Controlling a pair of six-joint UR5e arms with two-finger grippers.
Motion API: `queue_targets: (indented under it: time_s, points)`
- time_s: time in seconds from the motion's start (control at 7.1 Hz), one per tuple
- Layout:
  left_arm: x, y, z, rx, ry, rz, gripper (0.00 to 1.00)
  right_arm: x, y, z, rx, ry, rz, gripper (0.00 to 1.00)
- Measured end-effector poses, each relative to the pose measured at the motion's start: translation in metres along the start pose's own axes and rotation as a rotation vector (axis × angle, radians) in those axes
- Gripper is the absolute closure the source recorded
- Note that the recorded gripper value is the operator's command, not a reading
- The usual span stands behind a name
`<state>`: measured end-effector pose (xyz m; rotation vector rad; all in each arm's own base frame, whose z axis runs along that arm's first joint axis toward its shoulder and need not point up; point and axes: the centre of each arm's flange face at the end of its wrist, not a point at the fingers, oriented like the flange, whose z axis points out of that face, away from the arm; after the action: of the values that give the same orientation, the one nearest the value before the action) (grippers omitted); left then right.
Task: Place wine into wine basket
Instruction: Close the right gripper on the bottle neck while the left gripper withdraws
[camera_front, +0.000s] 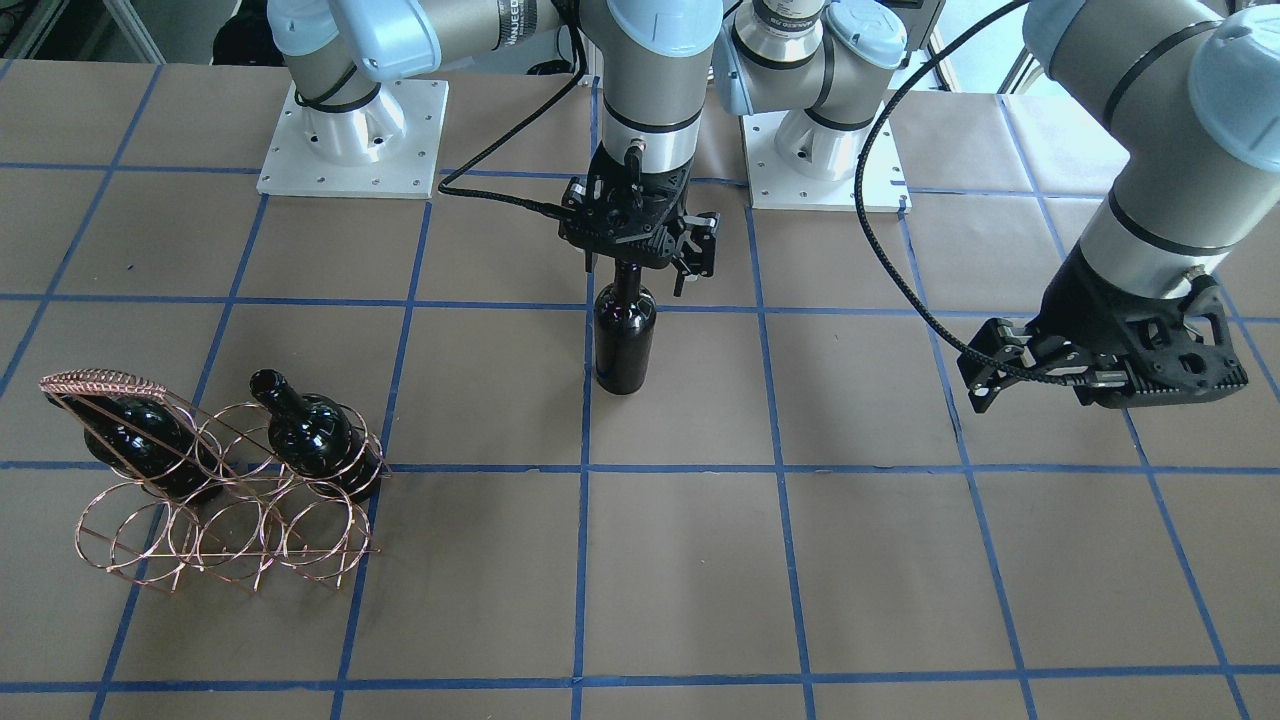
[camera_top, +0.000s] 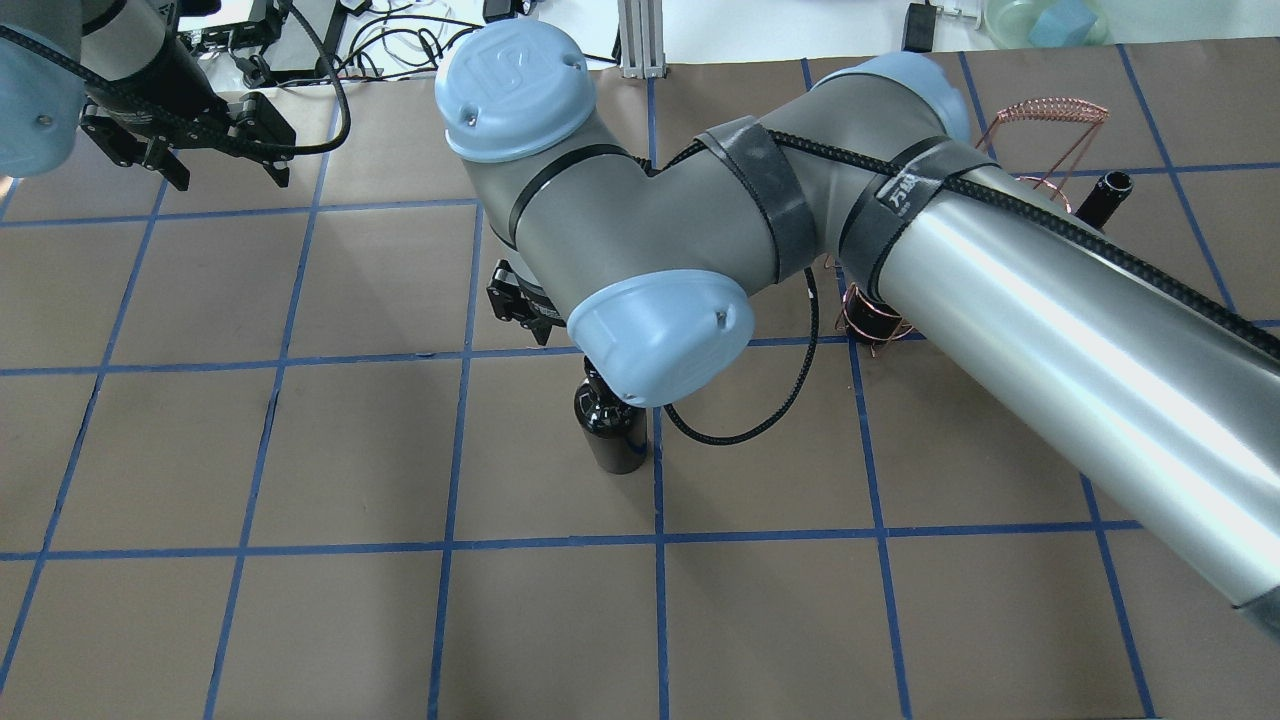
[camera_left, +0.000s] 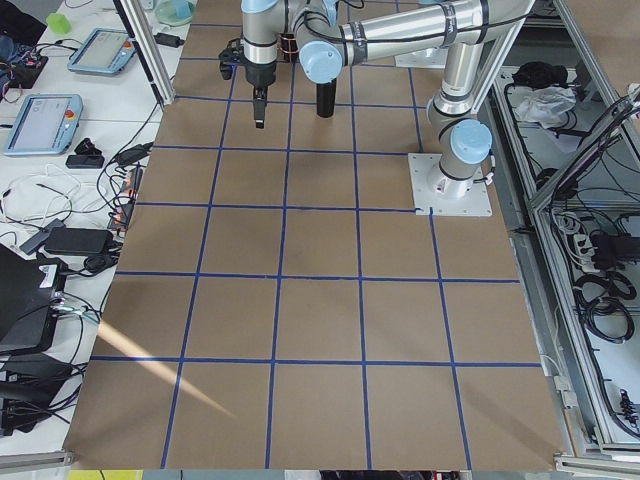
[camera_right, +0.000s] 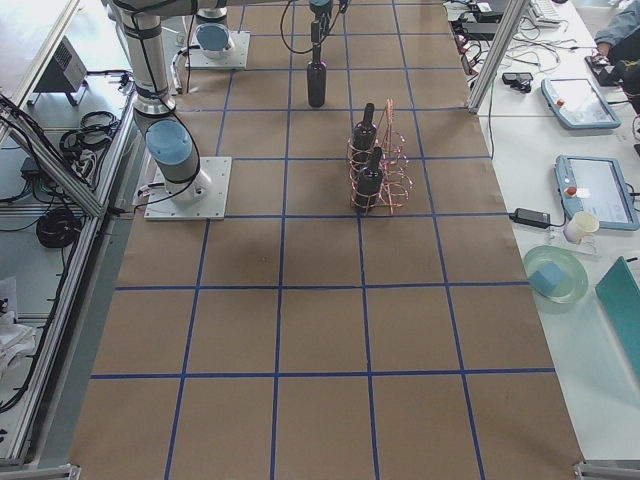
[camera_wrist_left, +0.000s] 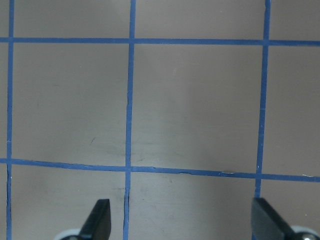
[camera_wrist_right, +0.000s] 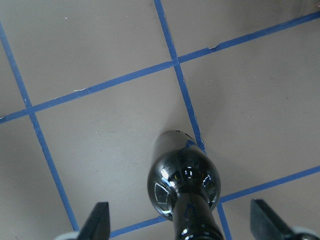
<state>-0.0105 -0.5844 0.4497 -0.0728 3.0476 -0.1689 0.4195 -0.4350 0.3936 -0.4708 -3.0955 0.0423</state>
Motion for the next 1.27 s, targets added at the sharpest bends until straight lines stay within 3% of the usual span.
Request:
queue_targets:
  time_s: [0.7,1.27]
  points:
    - [0.007,0.001,0.007,-0.012,0.046,0.002,0.0,0.007,0.007,0.02,-0.034,0.036,-0.087,0.05]
    - [0.007,0.0,0.009,-0.008,0.049,0.004,0.0,0.006,0.007,0.024,-0.036,0.038,-0.146,0.27]
